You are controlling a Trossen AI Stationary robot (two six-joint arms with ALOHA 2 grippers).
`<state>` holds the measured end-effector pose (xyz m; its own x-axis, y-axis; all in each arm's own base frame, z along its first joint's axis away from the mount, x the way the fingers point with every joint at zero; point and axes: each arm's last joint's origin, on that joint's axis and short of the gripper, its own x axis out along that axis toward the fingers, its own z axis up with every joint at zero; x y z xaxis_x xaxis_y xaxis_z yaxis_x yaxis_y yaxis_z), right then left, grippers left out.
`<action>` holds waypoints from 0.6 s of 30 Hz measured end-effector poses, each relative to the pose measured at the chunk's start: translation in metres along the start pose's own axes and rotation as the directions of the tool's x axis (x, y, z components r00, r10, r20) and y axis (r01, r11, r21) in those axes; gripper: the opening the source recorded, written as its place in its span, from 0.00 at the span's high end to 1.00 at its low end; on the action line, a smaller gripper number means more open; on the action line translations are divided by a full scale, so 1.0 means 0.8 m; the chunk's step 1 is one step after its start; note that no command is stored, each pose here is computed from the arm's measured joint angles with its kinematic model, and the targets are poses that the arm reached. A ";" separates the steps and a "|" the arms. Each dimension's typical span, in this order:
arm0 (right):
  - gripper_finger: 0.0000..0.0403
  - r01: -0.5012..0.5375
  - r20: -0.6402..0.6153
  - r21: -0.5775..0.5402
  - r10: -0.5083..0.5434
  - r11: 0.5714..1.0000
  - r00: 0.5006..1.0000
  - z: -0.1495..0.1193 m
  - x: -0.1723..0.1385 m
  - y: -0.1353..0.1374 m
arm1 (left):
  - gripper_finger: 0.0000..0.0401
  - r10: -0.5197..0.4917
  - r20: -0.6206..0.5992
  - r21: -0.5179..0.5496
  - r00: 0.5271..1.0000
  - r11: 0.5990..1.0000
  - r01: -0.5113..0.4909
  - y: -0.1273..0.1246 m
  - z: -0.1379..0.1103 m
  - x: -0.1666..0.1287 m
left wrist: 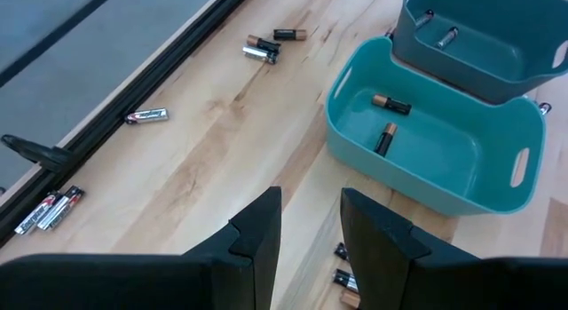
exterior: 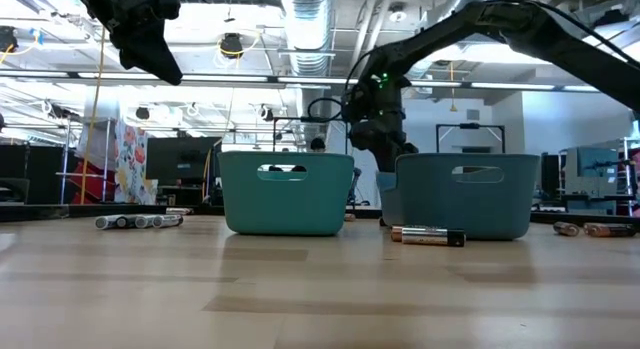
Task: Sort batteries
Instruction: Put the black battery into the green bin
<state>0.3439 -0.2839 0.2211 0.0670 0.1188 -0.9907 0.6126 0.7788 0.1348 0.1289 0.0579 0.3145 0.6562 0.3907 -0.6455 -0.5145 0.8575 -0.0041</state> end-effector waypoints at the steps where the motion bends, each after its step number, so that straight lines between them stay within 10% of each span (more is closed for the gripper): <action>1: 0.70 0.000 0.001 -0.002 0.000 1.000 1.000 0.000 0.000 0.001 | 0.72 0.000 0.000 0.002 1.000 1.000 0.000 0.000 0.000 0.000; 18: 0.71 0.001 0.081 -0.050 0.003 0.999 0.997 0.011 0.003 0.027 | 0.72 0.019 0.000 0.049 1.000 0.999 -0.019 0.001 0.000 0.001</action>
<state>0.3638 -0.2723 0.2211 0.1318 0.0708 -0.9887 0.5725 0.8089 0.1343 0.1290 0.0585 0.3143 0.6461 0.4073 -0.6455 -0.4994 0.8651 0.0460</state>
